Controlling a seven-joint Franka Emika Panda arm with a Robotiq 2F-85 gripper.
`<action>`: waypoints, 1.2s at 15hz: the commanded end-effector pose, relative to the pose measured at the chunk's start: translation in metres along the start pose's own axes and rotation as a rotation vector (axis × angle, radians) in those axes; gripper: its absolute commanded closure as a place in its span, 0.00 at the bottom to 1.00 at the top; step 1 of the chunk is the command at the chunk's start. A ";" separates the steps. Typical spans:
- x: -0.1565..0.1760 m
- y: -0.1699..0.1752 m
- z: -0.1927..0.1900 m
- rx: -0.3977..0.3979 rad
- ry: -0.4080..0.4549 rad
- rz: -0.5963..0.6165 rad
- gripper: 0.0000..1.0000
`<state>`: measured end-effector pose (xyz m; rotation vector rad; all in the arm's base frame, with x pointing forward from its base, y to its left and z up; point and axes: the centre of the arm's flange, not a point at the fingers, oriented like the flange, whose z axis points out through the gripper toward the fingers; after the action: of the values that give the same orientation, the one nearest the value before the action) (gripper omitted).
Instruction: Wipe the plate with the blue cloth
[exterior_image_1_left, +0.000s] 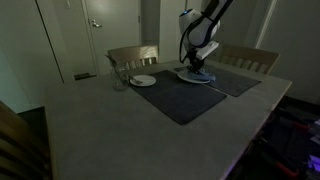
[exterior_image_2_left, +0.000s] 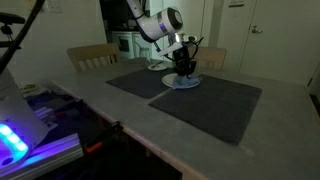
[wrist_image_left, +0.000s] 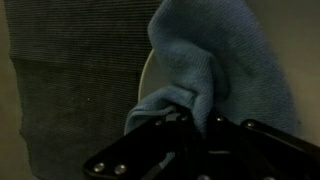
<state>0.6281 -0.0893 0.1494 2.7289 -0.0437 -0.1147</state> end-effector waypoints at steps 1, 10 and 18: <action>0.001 -0.015 0.017 0.188 -0.025 0.010 0.97; 0.002 -0.020 0.009 0.570 -0.033 0.061 0.97; 0.007 -0.017 0.001 0.415 0.027 0.013 0.97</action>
<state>0.6361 -0.0769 0.1626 3.2522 -0.1532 -0.0746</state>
